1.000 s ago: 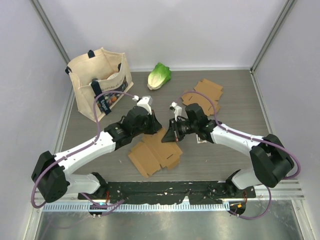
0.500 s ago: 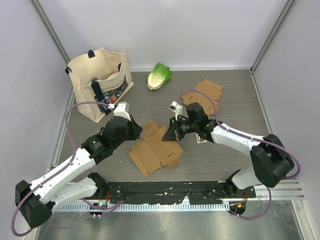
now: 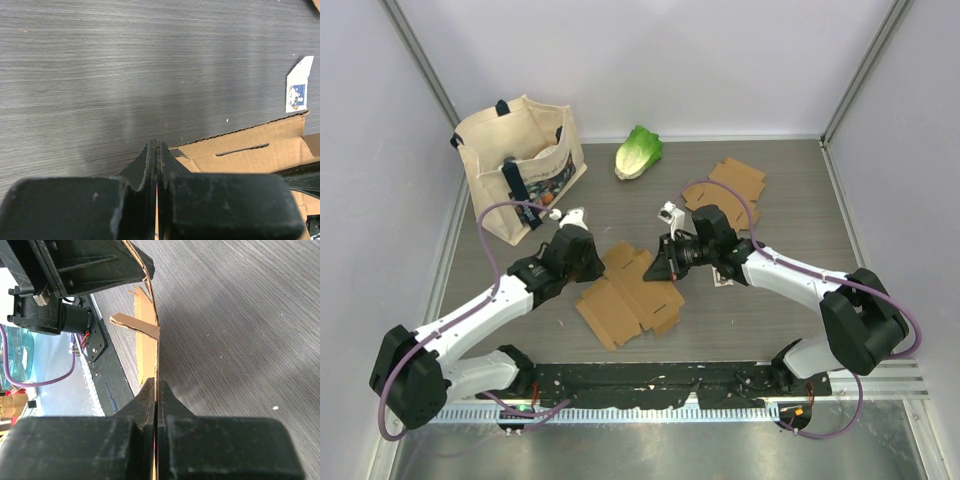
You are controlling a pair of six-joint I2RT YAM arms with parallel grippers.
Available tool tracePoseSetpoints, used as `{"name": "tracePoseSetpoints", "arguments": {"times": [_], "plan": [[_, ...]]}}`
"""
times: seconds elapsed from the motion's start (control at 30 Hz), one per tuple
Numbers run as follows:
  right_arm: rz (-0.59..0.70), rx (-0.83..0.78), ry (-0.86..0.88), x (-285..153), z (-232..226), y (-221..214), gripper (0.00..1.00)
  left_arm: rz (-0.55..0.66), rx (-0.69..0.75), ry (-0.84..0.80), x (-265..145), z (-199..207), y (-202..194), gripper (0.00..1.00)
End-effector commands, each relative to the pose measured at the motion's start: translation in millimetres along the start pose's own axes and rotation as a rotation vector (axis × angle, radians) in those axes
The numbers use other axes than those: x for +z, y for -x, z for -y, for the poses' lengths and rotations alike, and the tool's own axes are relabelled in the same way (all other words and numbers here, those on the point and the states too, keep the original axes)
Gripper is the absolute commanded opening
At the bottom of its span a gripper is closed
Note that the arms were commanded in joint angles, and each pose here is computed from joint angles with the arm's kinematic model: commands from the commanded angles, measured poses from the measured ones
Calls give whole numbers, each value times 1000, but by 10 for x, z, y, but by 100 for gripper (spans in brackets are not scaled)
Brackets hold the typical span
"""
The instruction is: Fold the paper box
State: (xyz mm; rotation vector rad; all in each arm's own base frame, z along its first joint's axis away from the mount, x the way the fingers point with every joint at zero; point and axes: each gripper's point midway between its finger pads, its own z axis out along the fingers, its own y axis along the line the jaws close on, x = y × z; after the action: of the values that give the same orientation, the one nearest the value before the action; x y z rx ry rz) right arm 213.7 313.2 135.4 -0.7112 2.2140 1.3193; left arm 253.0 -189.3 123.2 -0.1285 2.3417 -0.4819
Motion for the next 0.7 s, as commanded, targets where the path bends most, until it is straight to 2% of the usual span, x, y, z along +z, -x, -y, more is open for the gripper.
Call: {"name": "tracePoseSetpoints", "arguments": {"times": [0.0,0.27,0.37,0.5,0.6,0.63,0.67], "plan": [[77,-69,46,-46,-184,282,0,15,-39,-88,27,249,125,0],[90,-63,29,9,-125,342,0,-25,-104,-211,-66,460,-60,0],[86,-60,32,37,-115,346,0,-59,-143,-230,-13,483,-204,0],[41,-121,-48,55,65,297,0,-55,-112,-208,-26,431,-213,1],[-7,-160,-139,20,216,225,0,18,-64,-224,-168,426,-53,15],[-32,-190,-168,15,272,172,0,41,-53,-241,-213,449,-1,25],[-33,-213,-197,4,315,207,0,88,-44,-286,-304,526,112,30]]}}
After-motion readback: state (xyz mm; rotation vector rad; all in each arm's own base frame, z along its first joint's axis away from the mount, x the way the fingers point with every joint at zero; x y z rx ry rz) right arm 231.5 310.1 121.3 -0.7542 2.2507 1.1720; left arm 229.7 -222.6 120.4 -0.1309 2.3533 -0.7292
